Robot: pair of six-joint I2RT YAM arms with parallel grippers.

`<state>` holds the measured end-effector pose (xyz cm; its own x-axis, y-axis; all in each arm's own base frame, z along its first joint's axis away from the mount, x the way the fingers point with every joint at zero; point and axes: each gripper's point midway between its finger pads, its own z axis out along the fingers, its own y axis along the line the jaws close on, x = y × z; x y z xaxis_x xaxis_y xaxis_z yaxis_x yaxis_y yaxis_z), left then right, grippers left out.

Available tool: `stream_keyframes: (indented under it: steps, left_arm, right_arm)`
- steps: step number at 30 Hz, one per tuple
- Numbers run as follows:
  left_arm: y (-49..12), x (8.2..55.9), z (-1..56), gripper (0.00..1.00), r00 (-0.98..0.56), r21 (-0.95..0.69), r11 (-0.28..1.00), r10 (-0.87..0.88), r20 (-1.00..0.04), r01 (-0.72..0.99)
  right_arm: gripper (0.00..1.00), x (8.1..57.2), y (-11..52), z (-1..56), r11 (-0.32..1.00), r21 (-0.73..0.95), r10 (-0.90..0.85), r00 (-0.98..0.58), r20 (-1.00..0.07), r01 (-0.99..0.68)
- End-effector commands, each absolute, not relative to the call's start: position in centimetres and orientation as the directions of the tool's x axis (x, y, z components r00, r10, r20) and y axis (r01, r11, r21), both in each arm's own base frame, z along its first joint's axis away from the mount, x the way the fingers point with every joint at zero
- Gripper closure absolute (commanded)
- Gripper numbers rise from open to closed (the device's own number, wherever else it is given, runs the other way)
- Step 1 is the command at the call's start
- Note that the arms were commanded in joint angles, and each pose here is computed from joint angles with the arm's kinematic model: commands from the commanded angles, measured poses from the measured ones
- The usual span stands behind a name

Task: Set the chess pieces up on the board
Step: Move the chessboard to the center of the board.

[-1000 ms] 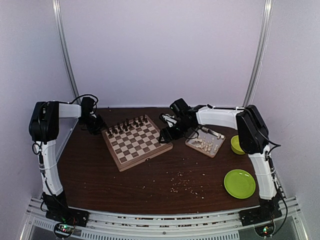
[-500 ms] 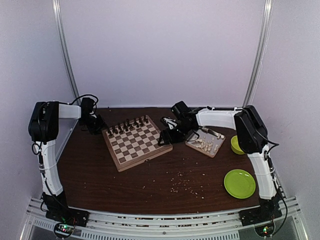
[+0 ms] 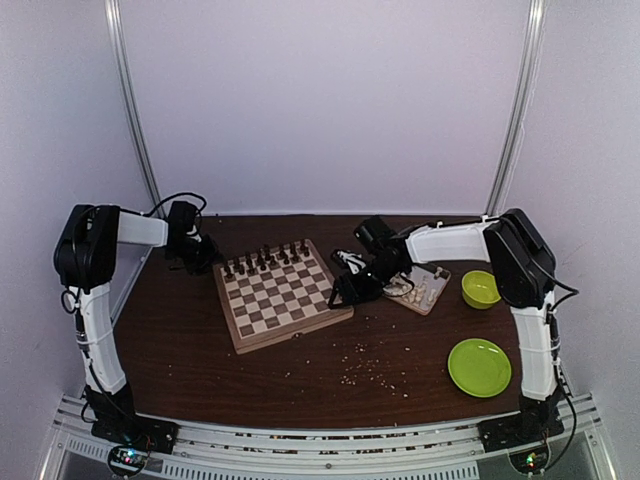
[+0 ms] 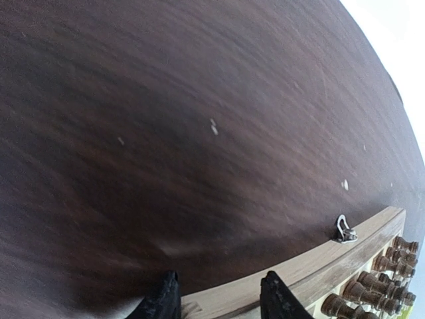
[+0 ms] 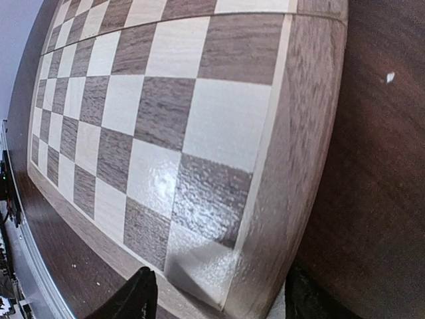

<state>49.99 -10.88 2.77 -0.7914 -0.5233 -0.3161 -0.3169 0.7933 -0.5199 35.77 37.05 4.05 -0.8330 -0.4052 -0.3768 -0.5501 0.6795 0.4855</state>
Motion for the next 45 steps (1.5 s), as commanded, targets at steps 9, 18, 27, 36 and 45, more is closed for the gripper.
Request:
stream_keyframes:
  steps: [9, 18, 27, 36, 45]
  left_arm:
    - [-14.9, 42.8, -1.3, 0.58, -0.860, -0.483, 0.802, -0.481, -0.169, -0.353]
    - [-16.5, 40.8, -0.8, 0.60, -0.877, -0.487, 0.814, -0.447, -0.180, -0.315]
    - [-17.7, 38.7, -0.8, 0.60, -0.887, -0.480, 0.827, -0.422, -0.186, -0.293]
    - [-18.8, 37.1, -1.3, 0.60, -0.899, -0.485, 0.829, -0.403, -0.174, -0.278]
    - [-19.2, 36.2, -1.3, 0.60, -0.902, -0.485, 0.833, -0.394, -0.178, -0.268]
  right_arm:
    - [0.44, 29.8, 35.0, 4.9, 0.618, 0.532, -0.478, -0.814, -0.329, -0.578]
    - [0.48, 27.4, 33.6, 5.0, 0.598, 0.510, -0.523, -0.783, -0.336, -0.618]
    - [0.51, 23.0, 33.0, 5.6, 0.524, 0.476, -0.637, -0.696, -0.330, -0.706]
    - [0.52, 19.5, 33.3, 5.0, 0.446, 0.471, -0.727, -0.615, -0.305, -0.761]
    - [0.54, 18.3, 33.4, 5.0, 0.420, 0.468, -0.765, -0.580, -0.278, -0.778]
